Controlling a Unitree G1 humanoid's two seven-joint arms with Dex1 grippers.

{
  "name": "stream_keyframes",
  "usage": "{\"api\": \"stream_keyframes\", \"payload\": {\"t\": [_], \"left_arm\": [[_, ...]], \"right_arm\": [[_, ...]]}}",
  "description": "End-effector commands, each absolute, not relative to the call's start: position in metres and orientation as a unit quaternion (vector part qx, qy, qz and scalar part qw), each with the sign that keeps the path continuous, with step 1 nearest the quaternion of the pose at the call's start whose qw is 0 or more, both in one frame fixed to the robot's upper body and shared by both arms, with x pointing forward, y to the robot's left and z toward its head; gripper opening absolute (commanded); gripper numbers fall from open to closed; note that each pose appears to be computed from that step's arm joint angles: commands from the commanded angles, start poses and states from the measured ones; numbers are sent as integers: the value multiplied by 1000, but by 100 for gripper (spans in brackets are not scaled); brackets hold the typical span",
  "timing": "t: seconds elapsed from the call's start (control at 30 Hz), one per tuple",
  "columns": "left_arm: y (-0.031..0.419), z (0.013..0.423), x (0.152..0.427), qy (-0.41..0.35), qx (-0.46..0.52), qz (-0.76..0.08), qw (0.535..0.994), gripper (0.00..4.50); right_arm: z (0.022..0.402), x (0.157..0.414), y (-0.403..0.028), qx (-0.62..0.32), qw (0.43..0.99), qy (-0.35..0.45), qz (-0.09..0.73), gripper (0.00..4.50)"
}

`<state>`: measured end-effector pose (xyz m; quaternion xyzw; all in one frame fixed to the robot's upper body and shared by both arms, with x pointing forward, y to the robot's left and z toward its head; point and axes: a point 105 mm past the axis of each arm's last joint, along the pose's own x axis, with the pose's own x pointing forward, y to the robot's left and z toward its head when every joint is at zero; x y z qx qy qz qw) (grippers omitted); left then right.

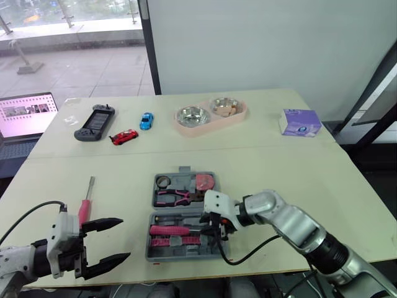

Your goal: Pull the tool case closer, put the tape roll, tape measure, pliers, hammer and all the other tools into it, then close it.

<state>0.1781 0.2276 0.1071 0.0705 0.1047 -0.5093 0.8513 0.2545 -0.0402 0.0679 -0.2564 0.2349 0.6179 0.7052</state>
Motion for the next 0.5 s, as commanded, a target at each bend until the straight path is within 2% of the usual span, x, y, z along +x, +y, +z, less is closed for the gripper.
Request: {"api": "stream_keyframes", "payload": {"t": [0.03, 0.27, 0.37, 0.47, 0.5], "left_arm": [[228, 110, 177, 101, 72, -512, 850, 450], [228, 110, 177, 102, 72, -511, 851, 450], [227, 110, 177, 102, 71, -511, 851, 450], [227, 110, 177, 101, 71, -511, 851, 450], [227, 110, 177, 101, 71, -511, 851, 450]], "right_arm": [[72, 257, -35, -264, 715, 212, 612, 236], [57, 262, -41, -265, 723, 232, 594, 236], [50, 262, -42, -274, 719, 234, 594, 150], [45, 261, -44, -283, 715, 235, 595, 7], [45, 261, -44, -283, 715, 234, 595, 3]]}}
